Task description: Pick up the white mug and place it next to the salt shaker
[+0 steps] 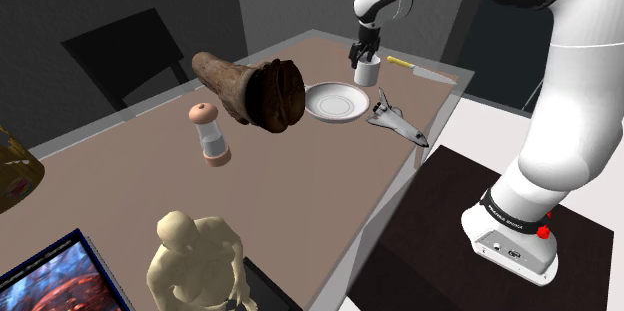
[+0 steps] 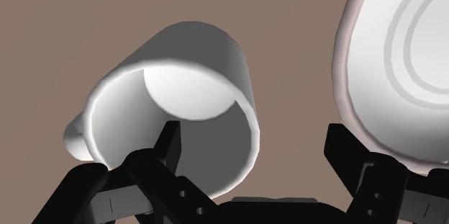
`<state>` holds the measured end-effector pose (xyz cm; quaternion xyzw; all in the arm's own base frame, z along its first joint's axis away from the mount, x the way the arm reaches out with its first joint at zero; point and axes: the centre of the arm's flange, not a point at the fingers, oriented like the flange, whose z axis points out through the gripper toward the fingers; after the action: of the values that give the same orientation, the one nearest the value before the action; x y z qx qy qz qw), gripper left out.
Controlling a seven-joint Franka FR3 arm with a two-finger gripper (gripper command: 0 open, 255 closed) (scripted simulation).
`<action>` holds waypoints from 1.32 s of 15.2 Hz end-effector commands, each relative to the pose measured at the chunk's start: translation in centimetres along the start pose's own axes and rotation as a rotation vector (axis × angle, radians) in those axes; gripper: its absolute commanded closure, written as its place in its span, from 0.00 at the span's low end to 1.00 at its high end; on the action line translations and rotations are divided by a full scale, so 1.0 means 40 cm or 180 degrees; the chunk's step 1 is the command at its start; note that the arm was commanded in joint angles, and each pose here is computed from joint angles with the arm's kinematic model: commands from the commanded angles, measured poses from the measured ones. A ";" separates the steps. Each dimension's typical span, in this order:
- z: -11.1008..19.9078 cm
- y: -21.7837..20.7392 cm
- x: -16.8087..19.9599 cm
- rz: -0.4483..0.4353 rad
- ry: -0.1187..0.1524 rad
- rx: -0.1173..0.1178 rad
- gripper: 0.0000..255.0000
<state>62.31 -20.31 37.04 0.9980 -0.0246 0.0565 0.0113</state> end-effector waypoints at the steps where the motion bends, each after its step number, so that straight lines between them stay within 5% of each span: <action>1: 0.027 0.004 0.002 -0.0001 0.0002 0.0001 0.00; 12: 0.061 0.004 0.002 -0.0001 0.0002 0.0001 0.00; 13: 0.061 0.004 0.002 -0.0001 0.0002 0.0001 1.00; 20: 0.061 0.004 0.002 -0.0001 0.0002 0.0001 1.00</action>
<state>62.64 -20.53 34.62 0.9980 -0.0245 0.0567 0.0111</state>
